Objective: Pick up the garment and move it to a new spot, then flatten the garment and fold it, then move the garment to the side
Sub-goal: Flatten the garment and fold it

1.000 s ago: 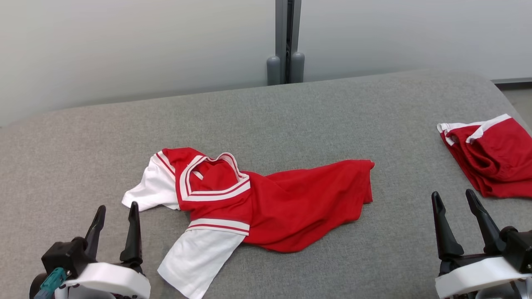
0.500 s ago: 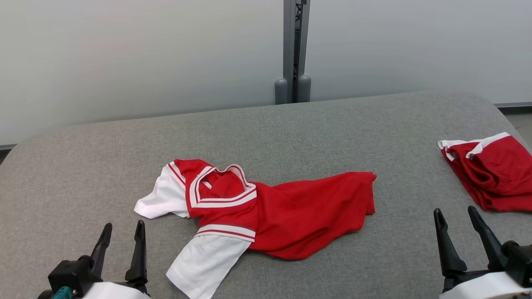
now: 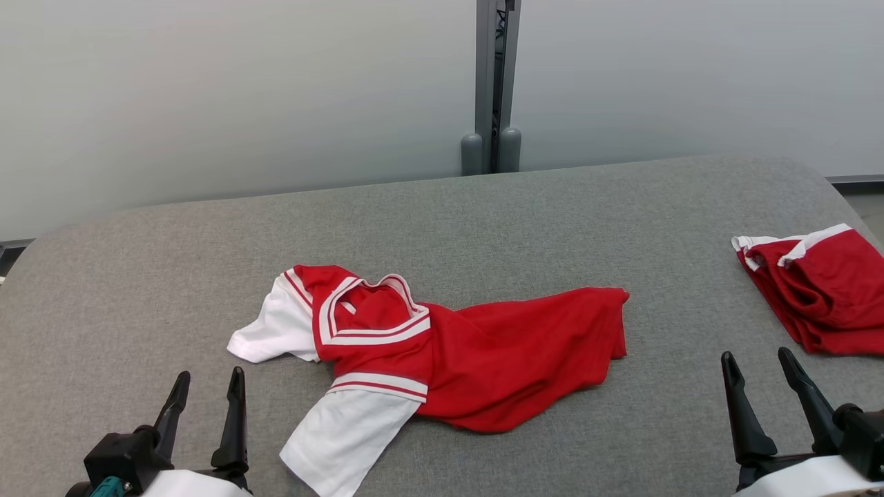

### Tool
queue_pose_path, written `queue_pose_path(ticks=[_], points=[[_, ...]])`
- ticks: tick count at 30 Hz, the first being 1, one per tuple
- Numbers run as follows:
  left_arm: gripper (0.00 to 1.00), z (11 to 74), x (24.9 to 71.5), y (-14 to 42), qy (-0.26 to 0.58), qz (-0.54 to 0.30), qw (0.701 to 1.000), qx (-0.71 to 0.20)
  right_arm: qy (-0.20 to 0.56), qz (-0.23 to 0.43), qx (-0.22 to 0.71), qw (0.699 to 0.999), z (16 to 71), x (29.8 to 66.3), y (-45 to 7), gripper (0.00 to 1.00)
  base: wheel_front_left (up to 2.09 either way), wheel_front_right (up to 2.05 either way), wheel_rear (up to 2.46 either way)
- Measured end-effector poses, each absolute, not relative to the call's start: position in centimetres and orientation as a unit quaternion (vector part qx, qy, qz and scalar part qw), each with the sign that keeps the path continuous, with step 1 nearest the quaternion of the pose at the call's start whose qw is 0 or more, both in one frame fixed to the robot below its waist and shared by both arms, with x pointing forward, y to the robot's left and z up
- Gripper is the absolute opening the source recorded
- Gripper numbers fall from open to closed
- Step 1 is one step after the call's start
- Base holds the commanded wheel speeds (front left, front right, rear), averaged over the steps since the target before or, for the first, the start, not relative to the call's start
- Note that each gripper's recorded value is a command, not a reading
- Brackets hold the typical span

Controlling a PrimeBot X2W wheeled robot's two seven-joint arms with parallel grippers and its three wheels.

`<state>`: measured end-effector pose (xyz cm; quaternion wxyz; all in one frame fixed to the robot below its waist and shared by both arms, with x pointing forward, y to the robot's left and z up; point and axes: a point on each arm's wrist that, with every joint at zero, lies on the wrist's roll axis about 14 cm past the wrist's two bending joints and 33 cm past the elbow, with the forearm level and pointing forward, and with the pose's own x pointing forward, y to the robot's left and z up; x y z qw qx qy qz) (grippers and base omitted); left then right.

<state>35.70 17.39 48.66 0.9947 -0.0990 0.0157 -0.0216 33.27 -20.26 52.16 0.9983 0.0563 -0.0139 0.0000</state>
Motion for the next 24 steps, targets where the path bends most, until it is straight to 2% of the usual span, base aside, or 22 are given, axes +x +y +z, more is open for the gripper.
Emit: queue_pose_path(ticks=[15,19,24], points=[[1.0,48.8,35.7,18.1,0.013,-0.01,0.995,-0.099,-0.009,0.011,0.056,0.998,51.9,33.7,-19.6,1.0,0.0,0.0,0.0],[1.0,49.4,35.8,18.7,0.003,-0.001,0.995,-0.098,0.0,0.048,0.05,0.998,51.7,34.6,-17.5,1.0,0.0,0.0,0.0],[1.0,50.1,36.0,19.5,-0.01,0.012,0.995,-0.1,-0.001,0.128,0.04,0.991,52.0,36.7,-12.9,1.0,0.0,0.0,0.0]])
